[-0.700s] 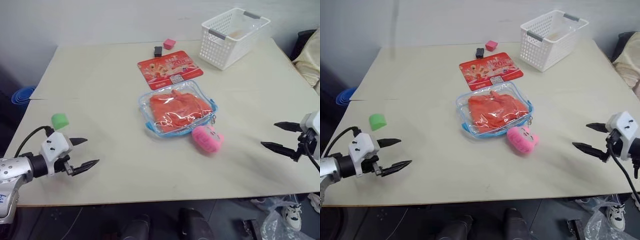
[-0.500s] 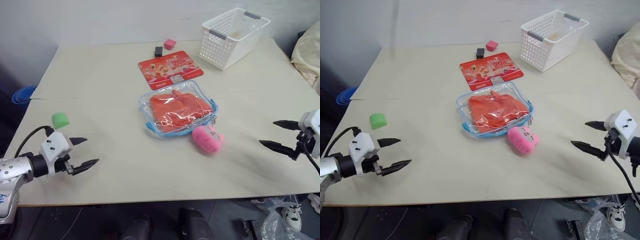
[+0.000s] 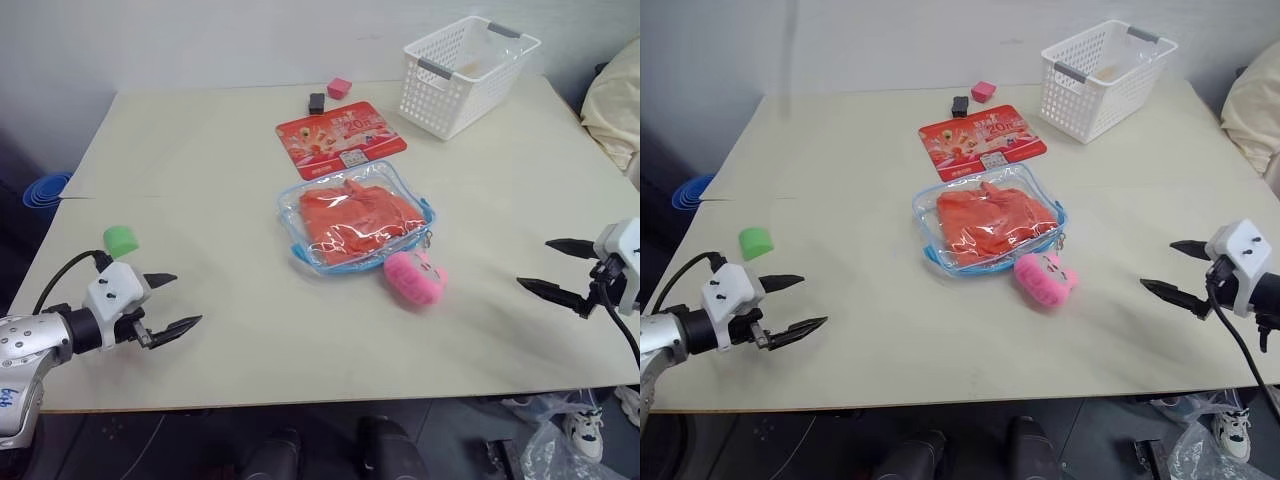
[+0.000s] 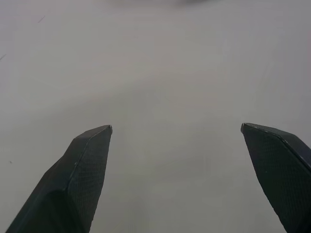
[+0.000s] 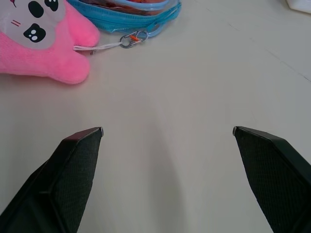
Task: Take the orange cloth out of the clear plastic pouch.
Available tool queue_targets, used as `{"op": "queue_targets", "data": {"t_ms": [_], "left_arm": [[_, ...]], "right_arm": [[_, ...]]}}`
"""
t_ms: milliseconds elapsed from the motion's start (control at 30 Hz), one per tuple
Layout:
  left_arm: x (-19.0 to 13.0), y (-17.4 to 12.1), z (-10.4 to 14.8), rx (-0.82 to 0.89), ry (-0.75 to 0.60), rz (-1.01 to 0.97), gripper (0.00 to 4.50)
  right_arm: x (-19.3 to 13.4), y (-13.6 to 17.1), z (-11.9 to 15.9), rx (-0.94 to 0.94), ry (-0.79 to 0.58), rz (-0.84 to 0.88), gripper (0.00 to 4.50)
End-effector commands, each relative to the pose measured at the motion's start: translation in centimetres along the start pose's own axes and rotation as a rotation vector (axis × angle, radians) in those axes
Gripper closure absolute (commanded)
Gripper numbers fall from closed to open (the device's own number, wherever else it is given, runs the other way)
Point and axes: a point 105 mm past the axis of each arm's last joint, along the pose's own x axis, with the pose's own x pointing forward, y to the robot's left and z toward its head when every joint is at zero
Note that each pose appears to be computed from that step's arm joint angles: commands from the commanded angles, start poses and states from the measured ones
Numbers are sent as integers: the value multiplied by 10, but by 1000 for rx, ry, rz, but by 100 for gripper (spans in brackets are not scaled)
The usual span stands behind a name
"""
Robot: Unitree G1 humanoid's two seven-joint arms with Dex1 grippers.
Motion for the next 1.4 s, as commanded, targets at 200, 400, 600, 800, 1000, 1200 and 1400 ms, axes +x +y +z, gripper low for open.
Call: {"op": "queue_targets", "data": {"t_ms": [200, 400, 600, 800, 1000, 1200, 1400], "left_arm": [[-1, -2, 8, -4, -32, -10, 2], [-1, -9, 10, -8, -37, -44, 2], [19, -22, 47, 36, -109, -165, 2], [65, -50, 99, 195, -169, -408, 2], [127, -70, 147, 345, -185, -498, 2], [171, -83, 150, 468, -76, -468, 2], [197, -82, 148, 577, -32, -373, 2]], "right_arm": [[-2, 3, 8, 6, -35, 9, 0], [0, 3, 8, 7, -41, 11, 0], [4, 24, 24, 22, -74, 108, 0], [4, 69, 49, 3, -104, 264, 0], [-2, 86, 86, -44, -192, 251, 0], [-6, 92, 110, -77, -248, 212, 0], [-7, 94, 118, -76, -267, 187, 0]]}}
